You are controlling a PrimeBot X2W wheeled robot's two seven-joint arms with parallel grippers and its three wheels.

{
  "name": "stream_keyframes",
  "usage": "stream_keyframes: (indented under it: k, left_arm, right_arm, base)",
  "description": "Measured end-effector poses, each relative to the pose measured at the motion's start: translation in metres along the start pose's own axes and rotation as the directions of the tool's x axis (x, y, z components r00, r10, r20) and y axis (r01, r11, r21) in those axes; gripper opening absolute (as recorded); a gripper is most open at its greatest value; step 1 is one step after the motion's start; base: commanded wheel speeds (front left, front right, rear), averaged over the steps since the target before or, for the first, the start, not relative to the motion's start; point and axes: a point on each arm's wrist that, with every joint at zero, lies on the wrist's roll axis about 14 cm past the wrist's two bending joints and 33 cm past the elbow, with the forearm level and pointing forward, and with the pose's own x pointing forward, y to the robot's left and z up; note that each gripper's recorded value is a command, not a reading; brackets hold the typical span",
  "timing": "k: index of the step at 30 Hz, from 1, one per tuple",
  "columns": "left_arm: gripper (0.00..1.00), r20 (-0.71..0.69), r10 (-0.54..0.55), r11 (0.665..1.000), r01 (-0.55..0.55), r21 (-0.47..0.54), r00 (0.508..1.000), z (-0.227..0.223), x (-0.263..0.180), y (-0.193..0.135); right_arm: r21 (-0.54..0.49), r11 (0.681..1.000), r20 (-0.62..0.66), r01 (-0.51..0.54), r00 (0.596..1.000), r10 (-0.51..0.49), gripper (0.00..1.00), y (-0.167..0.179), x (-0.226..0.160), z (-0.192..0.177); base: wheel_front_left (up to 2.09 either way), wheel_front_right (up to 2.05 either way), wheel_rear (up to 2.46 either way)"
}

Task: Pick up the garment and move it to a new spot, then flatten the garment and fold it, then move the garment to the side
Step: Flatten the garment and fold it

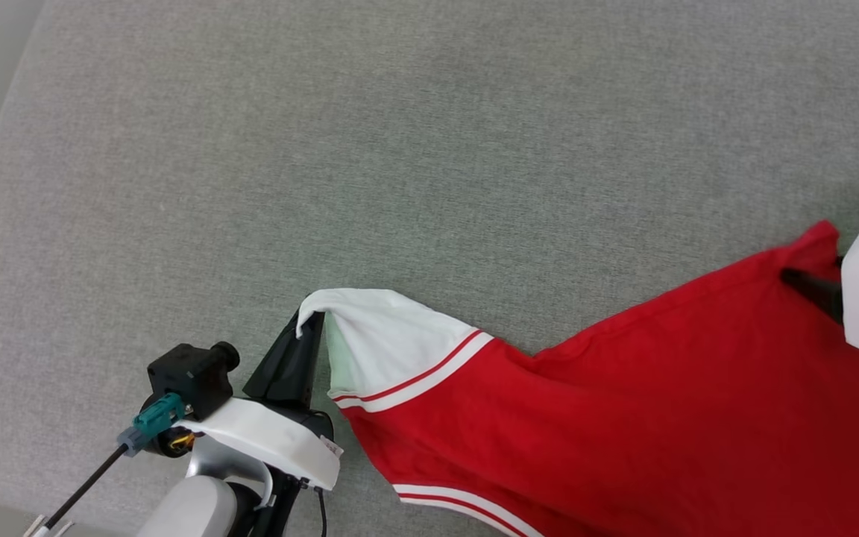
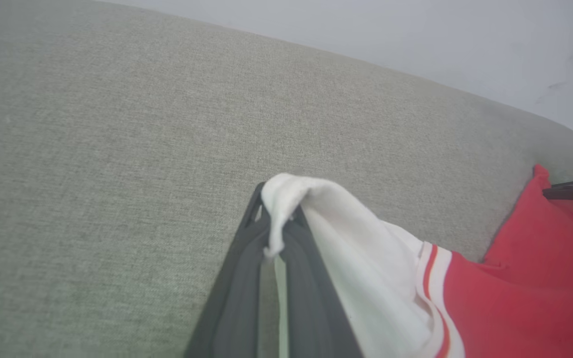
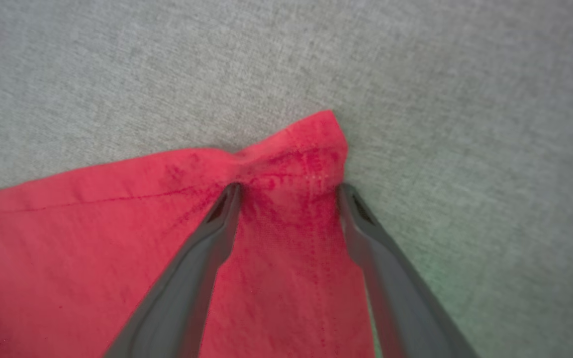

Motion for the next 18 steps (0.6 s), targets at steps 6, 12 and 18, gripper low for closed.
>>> stream_keyframes:
  k: [6, 12, 18]
  left_arm:
    - [0.0, 0.009, 0.007, 1.0, -0.007, -0.012, 1.0, 0.0, -0.002, 0.001]
    - [0.0, -0.004, 0.003, 0.999, -0.003, 0.035, 1.0, 0.004, -0.006, 0.003]
    - [0.0, 0.089, -0.022, 0.995, 0.012, 0.103, 0.996, 0.048, 0.002, 0.008]
  right_arm:
    - [0.006, 1.0, -0.027, -0.01, 1.0, 0.01, 0.0, 0.003, -0.001, -0.002]
    - [-0.02, 1.0, 0.045, 0.02, 0.999, -0.02, 0.0, 0.006, -0.014, 0.008]
    - [-0.041, 0.995, 0.226, 0.092, 0.971, -0.08, 0.0, 0.005, -0.044, 0.034]
  base:
    - [0.0, 0.0, 0.0]
    - [0.0, 0.0, 0.0]
    - [0.0, 0.0, 0.0]
